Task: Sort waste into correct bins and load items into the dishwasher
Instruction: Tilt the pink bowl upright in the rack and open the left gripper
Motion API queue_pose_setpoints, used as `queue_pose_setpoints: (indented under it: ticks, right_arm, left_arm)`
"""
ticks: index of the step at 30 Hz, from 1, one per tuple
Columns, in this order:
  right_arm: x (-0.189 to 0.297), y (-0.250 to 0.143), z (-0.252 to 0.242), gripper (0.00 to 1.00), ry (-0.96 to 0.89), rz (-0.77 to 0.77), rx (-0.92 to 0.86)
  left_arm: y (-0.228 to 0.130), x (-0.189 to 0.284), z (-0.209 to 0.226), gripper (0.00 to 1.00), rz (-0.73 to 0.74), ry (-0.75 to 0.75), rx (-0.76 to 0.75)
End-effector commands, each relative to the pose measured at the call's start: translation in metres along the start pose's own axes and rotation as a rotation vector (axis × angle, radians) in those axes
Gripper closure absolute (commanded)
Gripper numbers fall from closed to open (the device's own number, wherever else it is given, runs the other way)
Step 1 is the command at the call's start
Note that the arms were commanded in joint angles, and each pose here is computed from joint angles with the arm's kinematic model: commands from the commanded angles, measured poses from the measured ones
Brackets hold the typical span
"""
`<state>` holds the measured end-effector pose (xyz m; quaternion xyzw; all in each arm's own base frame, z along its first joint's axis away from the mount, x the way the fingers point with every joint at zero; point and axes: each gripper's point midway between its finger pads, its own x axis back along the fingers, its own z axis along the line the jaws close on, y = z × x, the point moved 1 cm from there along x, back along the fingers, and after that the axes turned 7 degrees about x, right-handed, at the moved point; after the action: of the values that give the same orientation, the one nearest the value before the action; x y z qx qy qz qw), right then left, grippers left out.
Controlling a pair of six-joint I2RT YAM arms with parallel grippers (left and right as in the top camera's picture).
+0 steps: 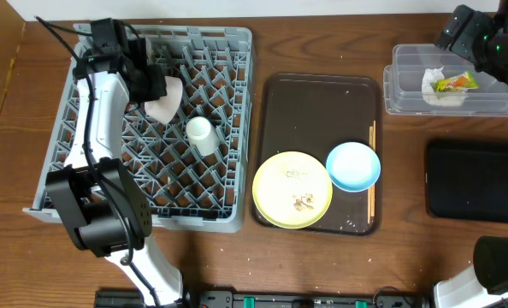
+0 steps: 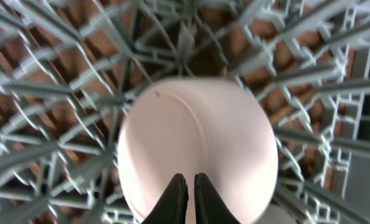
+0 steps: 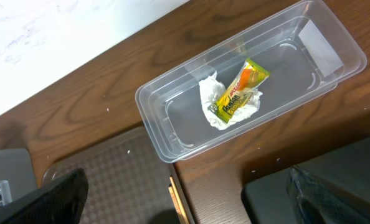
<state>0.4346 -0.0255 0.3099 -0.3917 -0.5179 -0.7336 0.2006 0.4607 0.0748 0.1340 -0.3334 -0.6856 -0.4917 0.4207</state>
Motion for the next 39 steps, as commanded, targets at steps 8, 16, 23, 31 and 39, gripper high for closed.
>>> queue_pose_setpoints:
  ticks: [8, 16, 23, 31, 39]
  right_arm:
    - [0.002, 0.002, -0.001, 0.01, -0.002, -0.006, -0.003]
    - [0.002, 0.002, -0.001, 0.01, -0.002, -0.006, -0.003]
    - [0.002, 0.002, -0.001, 0.01, -0.002, -0.006, -0.003]
    - [0.002, 0.002, -0.001, 0.01, -0.002, -0.006, -0.003]
    - [0.002, 0.002, -0.001, 0.01, -0.002, -0.006, -0.003]
  left_arm:
    - [-0.014, 0.01, -0.031, 0.92, 0.061, -0.189, 0.016]
    - [-0.019, 0.022, -0.074, 0.92, 0.069, -0.376, -0.065]
    - [0.007, 0.058, -0.041, 0.92, -0.101, -0.087, -0.111]
    - [0.026, 0.066, 0.04, 0.92, -0.19, 0.235, 0.074]
    - [0.006, 0.011, 0.013, 0.92, -0.037, 0.024, 0.073]
